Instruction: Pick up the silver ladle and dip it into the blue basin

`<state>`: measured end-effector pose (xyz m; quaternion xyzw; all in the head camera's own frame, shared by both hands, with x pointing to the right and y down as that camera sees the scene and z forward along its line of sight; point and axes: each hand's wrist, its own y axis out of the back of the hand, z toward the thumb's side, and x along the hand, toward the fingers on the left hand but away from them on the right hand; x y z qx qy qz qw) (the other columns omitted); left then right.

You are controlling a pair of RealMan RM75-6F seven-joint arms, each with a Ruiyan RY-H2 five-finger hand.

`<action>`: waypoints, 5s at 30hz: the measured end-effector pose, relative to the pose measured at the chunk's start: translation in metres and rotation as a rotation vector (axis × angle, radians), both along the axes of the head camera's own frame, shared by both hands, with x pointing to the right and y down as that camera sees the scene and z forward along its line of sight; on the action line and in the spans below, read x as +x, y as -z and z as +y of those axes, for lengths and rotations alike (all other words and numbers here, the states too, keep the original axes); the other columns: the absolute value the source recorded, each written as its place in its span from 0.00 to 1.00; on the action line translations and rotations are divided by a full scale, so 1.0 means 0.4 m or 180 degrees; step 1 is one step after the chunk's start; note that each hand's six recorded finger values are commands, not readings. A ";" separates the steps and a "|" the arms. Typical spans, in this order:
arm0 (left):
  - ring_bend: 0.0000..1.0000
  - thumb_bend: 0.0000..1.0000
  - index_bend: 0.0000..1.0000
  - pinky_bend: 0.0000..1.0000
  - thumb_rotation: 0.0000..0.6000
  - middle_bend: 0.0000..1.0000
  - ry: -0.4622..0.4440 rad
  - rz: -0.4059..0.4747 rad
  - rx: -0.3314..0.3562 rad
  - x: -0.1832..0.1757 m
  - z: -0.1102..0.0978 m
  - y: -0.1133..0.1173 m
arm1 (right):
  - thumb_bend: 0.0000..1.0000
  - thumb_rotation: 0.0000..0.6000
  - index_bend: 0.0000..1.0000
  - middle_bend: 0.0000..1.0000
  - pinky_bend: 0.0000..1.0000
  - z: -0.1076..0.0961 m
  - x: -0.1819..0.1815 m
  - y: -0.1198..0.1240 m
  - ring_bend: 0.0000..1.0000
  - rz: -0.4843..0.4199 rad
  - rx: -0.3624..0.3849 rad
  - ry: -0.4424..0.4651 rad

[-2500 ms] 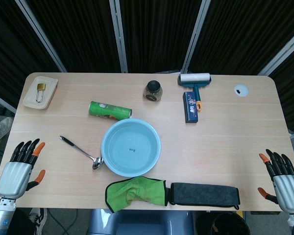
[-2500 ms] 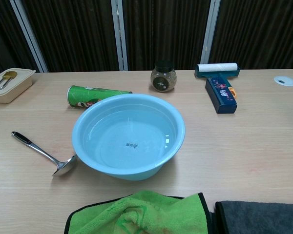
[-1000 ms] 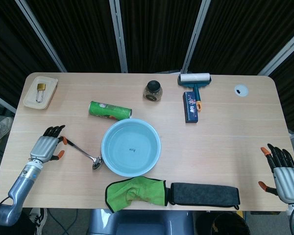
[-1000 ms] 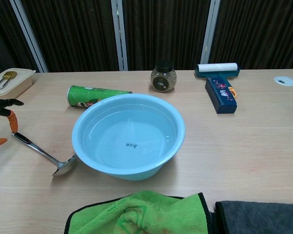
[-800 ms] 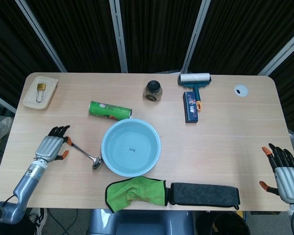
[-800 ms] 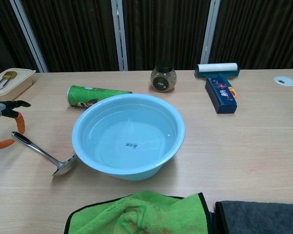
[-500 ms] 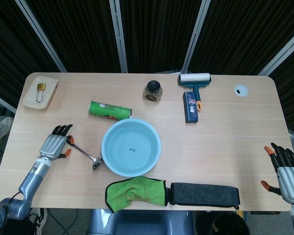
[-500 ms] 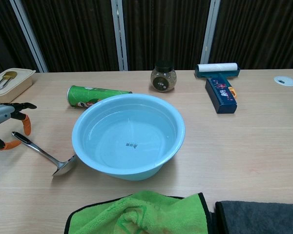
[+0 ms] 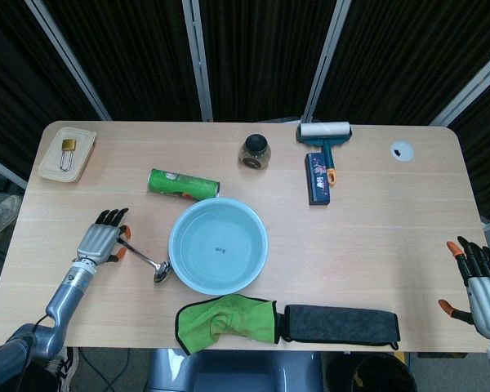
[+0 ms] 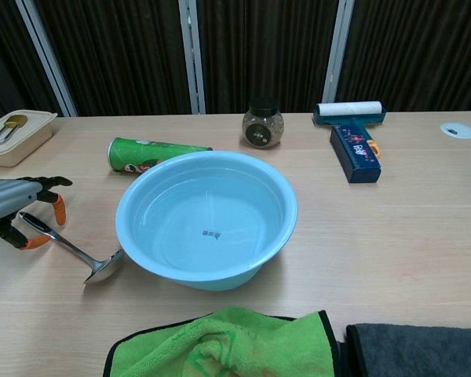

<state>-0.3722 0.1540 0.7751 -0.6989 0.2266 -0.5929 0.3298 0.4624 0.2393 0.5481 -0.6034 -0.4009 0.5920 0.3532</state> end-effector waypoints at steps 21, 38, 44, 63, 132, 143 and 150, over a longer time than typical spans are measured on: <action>0.00 0.33 0.43 0.00 1.00 0.00 -0.0059 -0.0120 0.0002 -0.009 0.003 -0.007 | 0.08 1.00 0.05 0.00 0.00 -0.004 0.003 -0.001 0.00 0.0029 0.0013 -0.0025; 0.00 0.42 0.58 0.00 1.00 0.00 -0.0041 -0.0161 -0.0022 -0.022 -0.001 -0.011 | 0.08 1.00 0.05 0.00 0.00 -0.008 0.002 -0.008 0.00 0.0056 -0.0004 -0.0037; 0.00 0.57 0.66 0.00 1.00 0.00 -0.0034 -0.0131 -0.0019 -0.029 0.006 -0.001 | 0.08 1.00 0.05 0.00 0.00 -0.008 -0.003 -0.007 0.00 0.0044 0.0008 -0.0016; 0.00 0.62 0.70 0.00 1.00 0.00 -0.0038 0.0493 -0.0180 -0.058 0.146 0.186 | 0.08 1.00 0.05 0.00 0.00 0.010 -0.025 0.014 0.00 -0.0051 0.0064 0.0082; 0.00 0.65 0.76 0.00 1.00 0.00 -0.0086 0.1219 0.0393 0.288 -0.119 0.185 | 0.08 1.00 0.05 0.00 0.00 0.008 0.026 0.057 0.00 -0.0256 0.0135 -0.0066; 0.00 0.65 0.76 0.00 1.00 0.00 -0.0183 0.1113 0.0294 0.319 -0.098 0.156 | 0.08 1.00 0.05 0.00 0.00 0.013 0.035 0.072 0.00 -0.0288 0.0180 -0.0067; 0.00 0.65 0.76 0.00 1.00 0.00 -0.0213 0.1075 0.0275 0.319 -0.091 0.153 | 0.08 1.00 0.05 0.00 0.00 0.014 0.033 0.072 0.00 -0.0287 0.0185 -0.0059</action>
